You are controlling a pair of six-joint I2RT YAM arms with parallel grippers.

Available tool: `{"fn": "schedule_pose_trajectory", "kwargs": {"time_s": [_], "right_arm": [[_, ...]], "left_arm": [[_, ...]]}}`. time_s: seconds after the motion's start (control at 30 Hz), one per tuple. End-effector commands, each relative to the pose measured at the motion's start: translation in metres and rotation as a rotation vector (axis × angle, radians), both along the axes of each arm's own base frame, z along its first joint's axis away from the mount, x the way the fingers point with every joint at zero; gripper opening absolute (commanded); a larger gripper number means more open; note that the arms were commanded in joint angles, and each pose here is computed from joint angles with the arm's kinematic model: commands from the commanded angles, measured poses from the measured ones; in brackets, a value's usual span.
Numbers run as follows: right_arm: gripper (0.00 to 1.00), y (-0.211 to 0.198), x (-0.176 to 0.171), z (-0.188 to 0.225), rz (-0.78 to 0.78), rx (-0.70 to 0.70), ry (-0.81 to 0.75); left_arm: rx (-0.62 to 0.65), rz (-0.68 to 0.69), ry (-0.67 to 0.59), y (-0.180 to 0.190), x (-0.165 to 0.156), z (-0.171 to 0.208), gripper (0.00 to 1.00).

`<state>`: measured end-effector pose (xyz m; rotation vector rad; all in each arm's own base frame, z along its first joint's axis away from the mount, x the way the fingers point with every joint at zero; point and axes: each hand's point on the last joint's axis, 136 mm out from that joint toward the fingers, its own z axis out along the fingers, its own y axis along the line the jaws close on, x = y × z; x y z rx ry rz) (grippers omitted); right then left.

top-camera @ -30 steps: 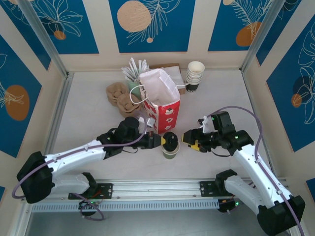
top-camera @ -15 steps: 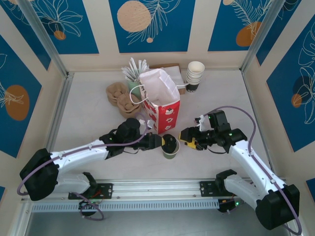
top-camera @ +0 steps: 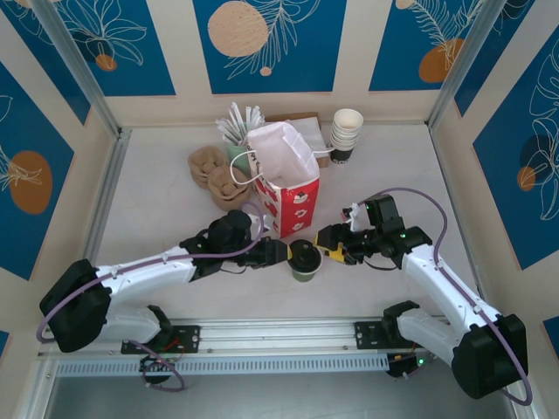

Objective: Pack the takeout coffee

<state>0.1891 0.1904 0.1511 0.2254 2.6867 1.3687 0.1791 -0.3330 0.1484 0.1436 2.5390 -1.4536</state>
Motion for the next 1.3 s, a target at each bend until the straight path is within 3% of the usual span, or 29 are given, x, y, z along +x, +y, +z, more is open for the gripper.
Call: {"fn": "schedule_pose_trajectory", "kwargs": {"time_s": [0.0,0.4,0.83,1.27], "right_arm": [[0.64,0.004,-0.003,-0.001,0.016,0.016,0.011],[0.64,0.004,-0.008,-0.005,0.020,-0.005,0.016],[0.64,-0.004,-0.014,-0.011,0.028,-0.095,-0.007],[0.58,-0.010,-0.019,-0.022,0.027,-0.152,-0.016]], "left_arm": [[0.037,0.008,0.002,0.007,0.003,-0.014,0.27],[0.038,-0.016,0.018,0.001,0.003,-0.020,0.27],[0.065,-0.059,-0.051,0.002,0.002,-0.004,0.55],[0.075,-0.079,-0.113,-0.008,0.014,0.004,0.57]]}}
